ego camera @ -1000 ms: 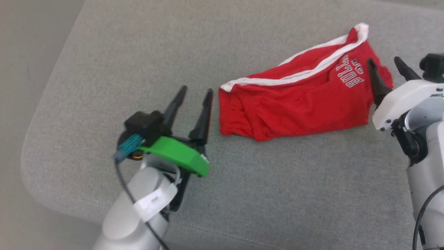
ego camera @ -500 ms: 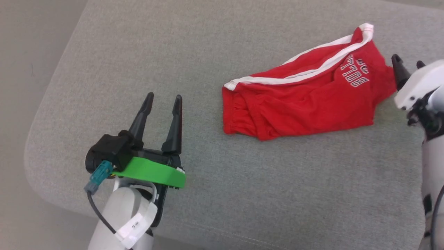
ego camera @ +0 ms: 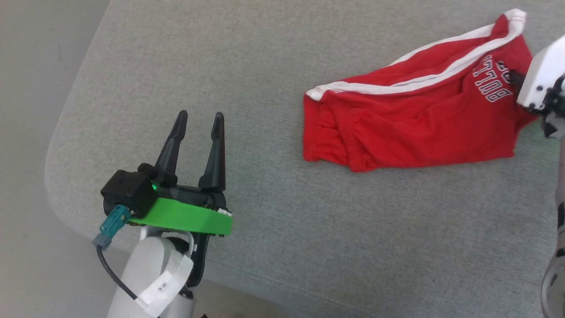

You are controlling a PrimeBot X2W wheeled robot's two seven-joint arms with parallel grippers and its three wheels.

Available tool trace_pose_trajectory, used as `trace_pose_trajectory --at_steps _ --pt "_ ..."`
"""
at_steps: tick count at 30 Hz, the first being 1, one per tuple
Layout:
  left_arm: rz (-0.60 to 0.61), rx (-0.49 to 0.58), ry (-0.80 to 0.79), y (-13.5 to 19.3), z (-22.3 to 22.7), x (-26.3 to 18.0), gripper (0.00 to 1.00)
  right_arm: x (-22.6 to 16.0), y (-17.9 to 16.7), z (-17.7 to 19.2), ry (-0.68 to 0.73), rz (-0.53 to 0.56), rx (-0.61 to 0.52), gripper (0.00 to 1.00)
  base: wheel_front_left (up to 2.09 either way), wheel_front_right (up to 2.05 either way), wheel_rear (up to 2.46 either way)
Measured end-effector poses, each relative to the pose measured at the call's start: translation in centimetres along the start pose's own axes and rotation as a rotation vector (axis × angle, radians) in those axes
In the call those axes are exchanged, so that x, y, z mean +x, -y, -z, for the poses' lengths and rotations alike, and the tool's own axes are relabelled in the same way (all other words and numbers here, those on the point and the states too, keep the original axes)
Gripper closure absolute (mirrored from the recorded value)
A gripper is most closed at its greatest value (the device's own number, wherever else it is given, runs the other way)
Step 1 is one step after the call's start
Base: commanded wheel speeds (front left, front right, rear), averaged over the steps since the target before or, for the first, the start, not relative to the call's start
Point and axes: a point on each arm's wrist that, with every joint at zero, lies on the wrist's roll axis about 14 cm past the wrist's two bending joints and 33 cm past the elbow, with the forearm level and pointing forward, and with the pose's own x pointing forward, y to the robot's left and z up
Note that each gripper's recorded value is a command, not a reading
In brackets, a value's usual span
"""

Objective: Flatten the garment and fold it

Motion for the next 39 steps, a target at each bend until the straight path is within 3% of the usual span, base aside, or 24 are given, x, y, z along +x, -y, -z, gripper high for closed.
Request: trace_pose_trajectory --at_steps 2,3,4,5,7,12,16,20,21,32,36,39 --pt "-0.007 0.002 -0.004 -0.2 0.1 -0.1 0.00 0.2 -0.5 0.3 -0.046 -0.003 -0.023 0.00 0.00 0.00 0.00" --pt "-0.011 0.003 -0.006 -0.4 0.2 -0.1 0.00 0.2 -0.6 0.4 -0.066 -0.002 -0.035 0.05 0.00 0.00 0.00" --pt "-0.013 0.004 -0.007 -0.4 0.2 -0.1 0.00 0.2 -0.6 0.5 -0.079 0.000 -0.045 0.48 0.00 0.00 0.00" --pt "-0.013 0.003 -0.007 -0.4 0.2 -0.1 0.00 0.1 -0.7 0.4 -0.085 0.000 -0.053 0.72 0.00 0.00 0.00" --pt "-0.012 0.002 -0.006 -0.4 0.2 -0.1 0.00 -0.1 -0.9 0.3 -0.075 -0.003 -0.065 1.00 0.00 0.00 0.00" --pt "0.000 -0.002 -0.003 0.1 0.0 -0.1 0.00 -0.7 -1.0 0.4 -0.023 -0.013 -0.099 1.00 0.00 0.00 0.00" --pt "0.018 -0.001 -0.001 0.7 -0.1 -0.1 0.00 -1.8 0.8 0.8 0.048 0.005 -0.093 1.00 0.00 0.00 0.00" --pt "0.045 0.004 0.004 1.6 -0.2 -0.1 0.00 -3.9 4.6 1.4 0.114 0.076 -0.077 1.00 0.00 0.00 0.00" --pt "0.074 0.014 -0.005 2.5 0.1 -0.2 0.00 -5.9 7.7 2.3 0.156 0.138 -0.058 1.00 0.00 0.00 0.00" --pt "0.221 -0.014 -0.014 7.7 0.6 0.0 0.00 -14.7 18.1 5.9 0.257 0.443 -0.026 1.00 0.00 0.00 0.00" --pt "0.262 -0.024 -0.014 9.2 0.6 0.0 0.00 -16.7 18.4 5.3 0.311 0.480 -0.065 1.00 0.00 0.00 0.00" --pt "0.279 -0.026 -0.008 9.8 0.3 -0.1 0.00 -17.9 16.7 3.5 0.373 0.470 -0.146 1.00 0.00 0.00 0.00"
